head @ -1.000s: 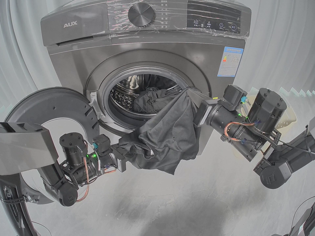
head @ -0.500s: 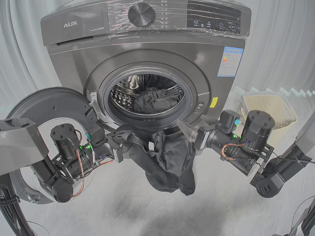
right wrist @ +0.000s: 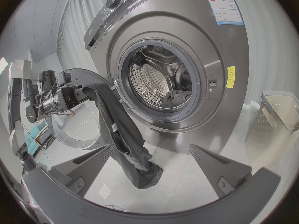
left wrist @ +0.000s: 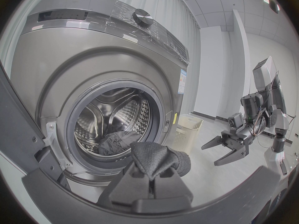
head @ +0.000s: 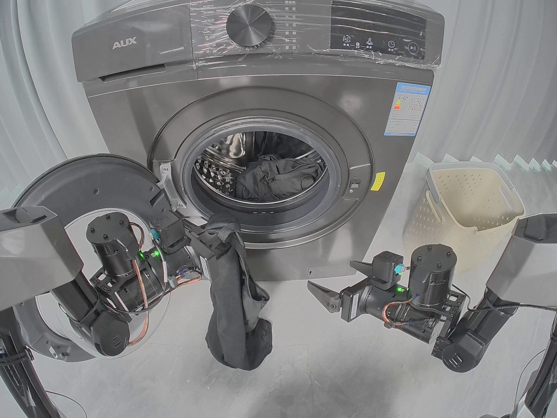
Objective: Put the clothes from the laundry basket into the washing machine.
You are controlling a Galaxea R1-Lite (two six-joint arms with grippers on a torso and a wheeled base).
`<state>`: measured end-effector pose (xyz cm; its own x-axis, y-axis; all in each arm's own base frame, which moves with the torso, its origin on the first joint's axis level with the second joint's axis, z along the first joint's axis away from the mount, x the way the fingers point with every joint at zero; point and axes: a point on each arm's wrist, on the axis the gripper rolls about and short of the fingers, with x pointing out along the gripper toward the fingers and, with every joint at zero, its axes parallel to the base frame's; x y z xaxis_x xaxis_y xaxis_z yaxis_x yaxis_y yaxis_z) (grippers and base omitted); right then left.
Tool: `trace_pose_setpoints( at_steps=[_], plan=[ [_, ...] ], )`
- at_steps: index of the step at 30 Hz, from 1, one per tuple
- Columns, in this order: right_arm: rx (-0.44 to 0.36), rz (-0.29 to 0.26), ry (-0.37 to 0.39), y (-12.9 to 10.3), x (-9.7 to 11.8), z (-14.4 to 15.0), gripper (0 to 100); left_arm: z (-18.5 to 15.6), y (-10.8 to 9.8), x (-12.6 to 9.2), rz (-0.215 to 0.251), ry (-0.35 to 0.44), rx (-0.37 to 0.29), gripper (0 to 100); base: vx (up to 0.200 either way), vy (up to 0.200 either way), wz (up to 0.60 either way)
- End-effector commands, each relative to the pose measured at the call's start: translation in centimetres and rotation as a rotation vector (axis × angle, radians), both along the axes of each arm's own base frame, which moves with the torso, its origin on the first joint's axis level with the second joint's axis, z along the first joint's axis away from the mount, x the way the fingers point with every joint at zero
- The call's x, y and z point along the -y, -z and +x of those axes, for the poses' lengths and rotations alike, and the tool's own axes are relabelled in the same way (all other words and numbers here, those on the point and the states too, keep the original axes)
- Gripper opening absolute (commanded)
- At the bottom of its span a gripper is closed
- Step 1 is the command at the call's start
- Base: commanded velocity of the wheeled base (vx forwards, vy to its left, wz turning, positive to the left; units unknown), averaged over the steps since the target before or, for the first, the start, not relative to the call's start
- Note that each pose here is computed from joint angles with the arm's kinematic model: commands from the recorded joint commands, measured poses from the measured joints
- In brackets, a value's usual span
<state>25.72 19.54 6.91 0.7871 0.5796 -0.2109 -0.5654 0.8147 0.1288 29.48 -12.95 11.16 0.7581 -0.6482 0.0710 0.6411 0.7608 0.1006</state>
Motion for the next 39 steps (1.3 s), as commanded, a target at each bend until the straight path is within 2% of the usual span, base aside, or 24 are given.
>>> trace_pose_setpoints(
  at_steps=[1,2,4,7,12,19,27,35,39],
  plan=[
    [-0.020,-0.013,-0.011,1.0,-0.2,0.1,100,0.0,-0.1,0.0,-0.002,0.001,0.006,0,0.000,0.000,0.00],
    [-0.001,0.005,-0.038,1.3,-0.5,0.2,100,0.2,-0.5,0.1,-0.008,-0.001,0.020,0,0.000,0.000,0.00],
    [0.002,0.007,-0.043,1.5,-0.6,0.4,100,0.2,-0.5,0.1,-0.009,-0.001,0.023,0,0.000,0.000,0.00],
    [0.007,-0.035,-0.059,3.0,-0.7,0.9,100,0.4,-0.8,0.2,-0.020,0.000,0.030,0,0.000,0.000,0.00],
    [0.030,-0.024,-0.057,4.1,-0.7,2.3,100,0.3,-1.5,0.1,-0.035,-0.004,0.050,0,0.000,0.000,0.00],
    [0.008,-0.034,-0.088,5.5,-1.4,2.5,100,0.5,-2.0,0.1,-0.046,-0.005,0.064,0,0.000,0.000,0.00],
    [0.005,-0.025,-0.202,6.9,-4.7,1.9,100,0.5,-1.9,0.1,-0.050,-0.006,0.058,0,0.000,0.000,0.00],
    [-0.013,-0.039,-0.234,8.6,-6.2,1.6,100,0.5,-1.9,0.1,-0.050,-0.007,0.058,0,0.000,0.000,0.00],
    [-0.007,-0.035,-0.236,8.8,-6.6,2.0,100,0.5,-2.0,0.1,-0.050,-0.007,0.060,0,0.000,0.000,0.00]
  ],
)
